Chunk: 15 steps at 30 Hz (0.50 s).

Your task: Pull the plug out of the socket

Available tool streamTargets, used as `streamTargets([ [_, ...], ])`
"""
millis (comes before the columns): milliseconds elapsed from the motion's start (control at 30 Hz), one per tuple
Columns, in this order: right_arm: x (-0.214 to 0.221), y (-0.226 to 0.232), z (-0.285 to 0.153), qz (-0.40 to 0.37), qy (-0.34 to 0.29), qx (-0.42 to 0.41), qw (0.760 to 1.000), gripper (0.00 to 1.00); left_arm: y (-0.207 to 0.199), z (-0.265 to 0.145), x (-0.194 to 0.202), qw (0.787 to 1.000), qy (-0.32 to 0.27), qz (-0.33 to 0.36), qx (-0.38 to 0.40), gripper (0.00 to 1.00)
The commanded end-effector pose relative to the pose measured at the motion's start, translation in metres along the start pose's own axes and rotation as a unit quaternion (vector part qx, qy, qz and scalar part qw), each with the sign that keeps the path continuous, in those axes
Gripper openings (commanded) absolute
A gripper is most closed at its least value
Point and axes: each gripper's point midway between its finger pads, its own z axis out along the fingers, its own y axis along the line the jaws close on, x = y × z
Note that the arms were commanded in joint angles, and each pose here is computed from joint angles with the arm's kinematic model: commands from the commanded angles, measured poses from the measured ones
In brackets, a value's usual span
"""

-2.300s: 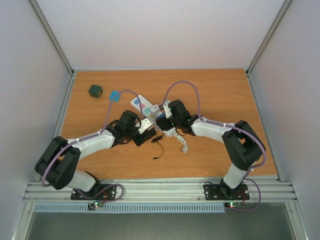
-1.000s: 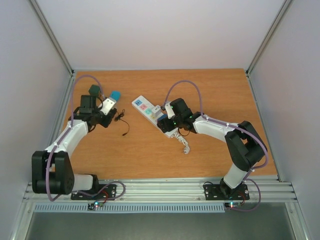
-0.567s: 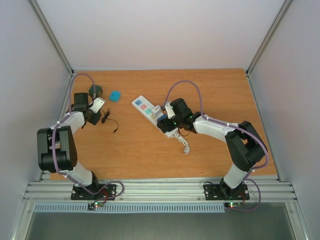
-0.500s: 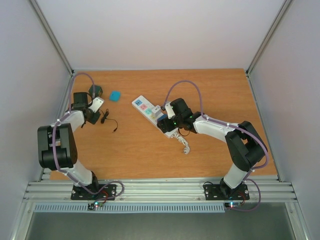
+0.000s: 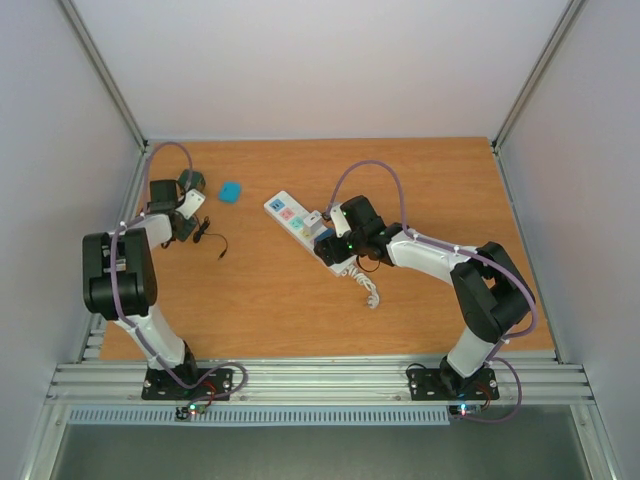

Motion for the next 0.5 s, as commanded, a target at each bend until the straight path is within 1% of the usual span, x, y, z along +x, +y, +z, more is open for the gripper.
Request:
streamTargets([
  [0, -0.012, 0.006, -0.005, -0.007, -0.009, -0.012, 1.0, 0.82, 0.021, 0.007, -0.013, 0.999, -0.011, 0.006, -0.036, 0.08],
  [133, -0.012, 0.005, -0.004, -0.008, -0.008, -0.012, 1.0, 0.82, 0.017, 0.009, -0.009, 1.0, -0.003, 0.011, -0.029, 0.16],
  [467, -0.008, 0.005, -0.001, -0.011, -0.001, -0.015, 1.0, 0.8, 0.008, -0.003, -0.005, 1.0, -0.004, 0.011, -0.006, 0.48],
])
